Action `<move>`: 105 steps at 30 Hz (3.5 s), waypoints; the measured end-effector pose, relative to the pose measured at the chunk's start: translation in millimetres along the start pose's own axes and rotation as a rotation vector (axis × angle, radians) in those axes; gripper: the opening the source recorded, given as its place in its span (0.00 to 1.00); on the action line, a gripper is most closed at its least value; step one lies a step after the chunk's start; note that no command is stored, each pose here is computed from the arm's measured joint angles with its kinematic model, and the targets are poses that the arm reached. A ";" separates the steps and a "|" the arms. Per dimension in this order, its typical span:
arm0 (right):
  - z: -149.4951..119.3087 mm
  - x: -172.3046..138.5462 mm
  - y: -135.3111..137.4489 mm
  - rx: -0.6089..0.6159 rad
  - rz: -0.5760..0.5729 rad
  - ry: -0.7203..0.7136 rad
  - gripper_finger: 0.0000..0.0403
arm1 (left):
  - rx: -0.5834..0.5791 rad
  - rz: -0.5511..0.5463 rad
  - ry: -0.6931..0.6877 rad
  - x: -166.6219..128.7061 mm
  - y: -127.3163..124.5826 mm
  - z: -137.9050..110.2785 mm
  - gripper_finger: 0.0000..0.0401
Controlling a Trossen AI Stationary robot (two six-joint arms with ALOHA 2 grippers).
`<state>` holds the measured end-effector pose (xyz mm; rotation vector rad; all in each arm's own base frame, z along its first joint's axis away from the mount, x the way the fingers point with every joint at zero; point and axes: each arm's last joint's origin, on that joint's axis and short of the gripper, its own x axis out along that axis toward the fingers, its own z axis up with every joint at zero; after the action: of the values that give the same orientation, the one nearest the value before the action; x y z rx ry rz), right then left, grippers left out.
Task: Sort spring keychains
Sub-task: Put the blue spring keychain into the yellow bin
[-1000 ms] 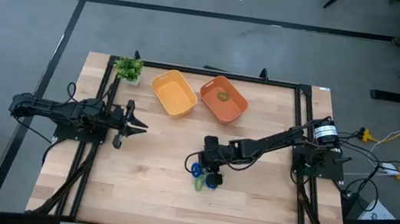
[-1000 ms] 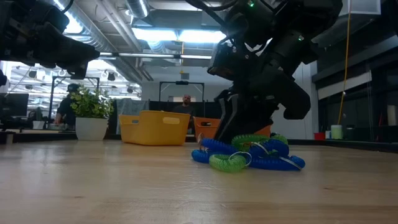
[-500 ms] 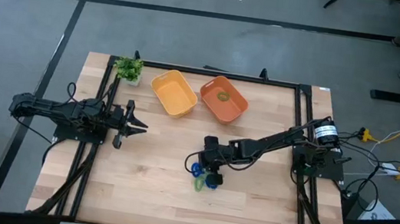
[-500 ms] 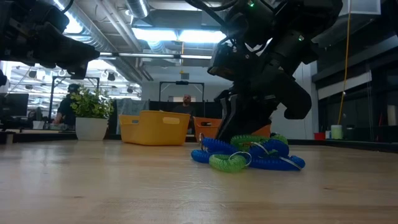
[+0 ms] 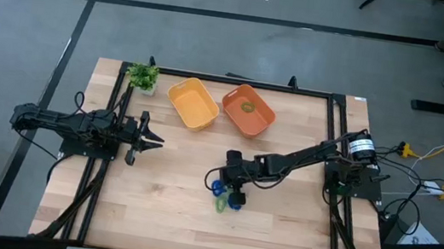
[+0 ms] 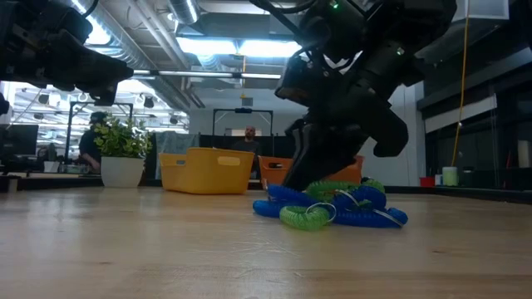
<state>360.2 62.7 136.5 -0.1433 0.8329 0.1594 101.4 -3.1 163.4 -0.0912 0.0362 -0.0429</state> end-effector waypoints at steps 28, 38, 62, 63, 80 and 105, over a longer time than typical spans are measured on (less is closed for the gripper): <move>4.9 -10.5 -9.9 0.024 -0.020 -0.035 0.01 | 0.000 0.000 0.000 0.0 0.0 0.0 0.17; -3.4 -5.0 -35.5 0.095 -0.067 0.001 0.01 | 0.000 0.000 0.000 0.0 0.0 0.0 0.17; -10.4 2.8 -47.6 0.117 -0.089 0.023 0.40 | 0.000 0.000 0.002 0.1 0.0 -0.2 0.17; -11.4 2.8 -47.5 0.126 -0.088 0.033 0.42 | 0.000 0.000 0.002 0.1 0.0 -0.2 0.17; -16.6 1.7 -49.1 0.237 -0.094 0.085 0.34 | 0.000 0.000 0.002 0.1 0.0 -0.2 0.17; -14.6 2.2 -49.2 0.235 -0.087 0.060 0.05 | 0.000 0.000 0.002 0.1 0.0 -0.1 0.17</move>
<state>360.8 12.0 128.3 0.0373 0.8970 -0.0253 101.5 -3.1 163.2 -0.0912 0.0380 -0.0426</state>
